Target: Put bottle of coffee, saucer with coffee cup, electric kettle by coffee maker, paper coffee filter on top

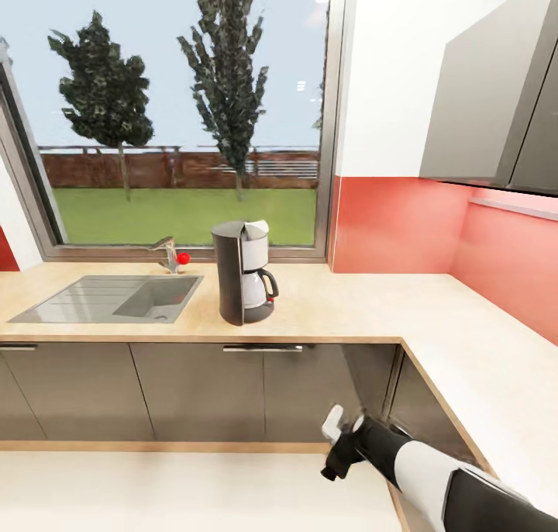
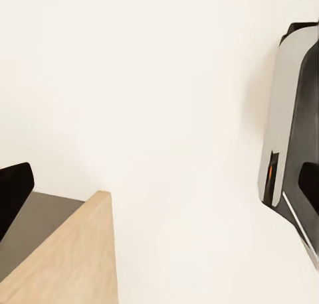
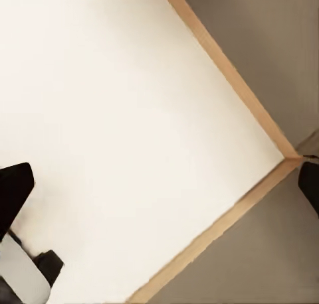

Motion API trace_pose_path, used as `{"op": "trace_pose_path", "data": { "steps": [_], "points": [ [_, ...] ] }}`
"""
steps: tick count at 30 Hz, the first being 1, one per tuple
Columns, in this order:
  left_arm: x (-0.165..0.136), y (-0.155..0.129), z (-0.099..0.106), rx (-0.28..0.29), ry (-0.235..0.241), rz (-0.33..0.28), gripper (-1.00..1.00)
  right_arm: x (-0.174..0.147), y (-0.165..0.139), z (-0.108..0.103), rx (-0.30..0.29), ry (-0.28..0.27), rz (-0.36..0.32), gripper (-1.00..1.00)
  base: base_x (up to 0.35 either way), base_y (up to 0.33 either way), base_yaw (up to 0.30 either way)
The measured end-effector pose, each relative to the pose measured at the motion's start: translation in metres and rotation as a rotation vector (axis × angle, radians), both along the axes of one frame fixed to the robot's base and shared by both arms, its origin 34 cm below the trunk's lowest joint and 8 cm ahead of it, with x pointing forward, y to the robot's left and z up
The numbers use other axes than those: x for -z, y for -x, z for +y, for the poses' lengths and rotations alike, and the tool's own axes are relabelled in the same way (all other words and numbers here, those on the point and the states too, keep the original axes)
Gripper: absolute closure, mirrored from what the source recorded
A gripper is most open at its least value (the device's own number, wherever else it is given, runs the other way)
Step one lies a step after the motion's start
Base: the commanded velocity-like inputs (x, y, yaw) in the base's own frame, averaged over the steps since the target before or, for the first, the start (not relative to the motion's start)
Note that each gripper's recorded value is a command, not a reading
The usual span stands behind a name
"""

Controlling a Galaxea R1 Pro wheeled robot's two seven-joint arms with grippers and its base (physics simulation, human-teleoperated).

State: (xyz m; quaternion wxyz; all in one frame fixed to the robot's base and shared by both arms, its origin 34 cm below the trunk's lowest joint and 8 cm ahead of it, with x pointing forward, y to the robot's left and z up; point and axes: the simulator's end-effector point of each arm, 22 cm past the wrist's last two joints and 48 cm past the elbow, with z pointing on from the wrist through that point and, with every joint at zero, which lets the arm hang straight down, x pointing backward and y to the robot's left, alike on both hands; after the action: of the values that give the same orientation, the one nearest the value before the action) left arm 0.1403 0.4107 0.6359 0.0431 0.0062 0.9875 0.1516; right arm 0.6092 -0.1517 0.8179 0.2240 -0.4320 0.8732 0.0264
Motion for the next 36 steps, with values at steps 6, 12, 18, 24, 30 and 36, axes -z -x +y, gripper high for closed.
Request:
{"op": "trace_pose_path", "data": {
  "steps": [6,12,18,24,30,36],
  "points": [
    [-0.001,-0.016,-0.003,0.001,0.003,-0.035,-1.00,0.049,0.041,-0.014,0.353,-0.121,-0.008,-1.00,0.000,0.000,0.000],
    [0.001,-0.020,-0.017,0.001,0.022,-0.043,-1.00,0.089,0.093,-0.033,0.593,-0.143,0.034,-1.00,0.000,0.000,0.000],
    [-0.001,-0.037,-0.021,0.007,0.027,-0.133,-1.00,0.115,0.141,-0.036,0.643,-0.132,0.095,-1.00,0.000,0.000,0.000],
    [-0.004,-0.048,-0.023,0.010,0.029,-0.194,-1.00,0.125,0.162,-0.035,0.645,-0.128,0.124,-1.00,0.000,0.000,0.000],
    [-0.005,-0.050,-0.022,0.006,0.028,-0.207,-1.00,0.127,0.165,-0.033,0.645,-0.130,0.130,-1.00,0.000,0.000,0.000],
    [-0.005,-0.050,-0.022,0.007,0.029,-0.208,-1.00,0.127,0.165,-0.033,0.645,-0.131,0.130,-1.00,0.000,0.000,0.000]
  ]
}}
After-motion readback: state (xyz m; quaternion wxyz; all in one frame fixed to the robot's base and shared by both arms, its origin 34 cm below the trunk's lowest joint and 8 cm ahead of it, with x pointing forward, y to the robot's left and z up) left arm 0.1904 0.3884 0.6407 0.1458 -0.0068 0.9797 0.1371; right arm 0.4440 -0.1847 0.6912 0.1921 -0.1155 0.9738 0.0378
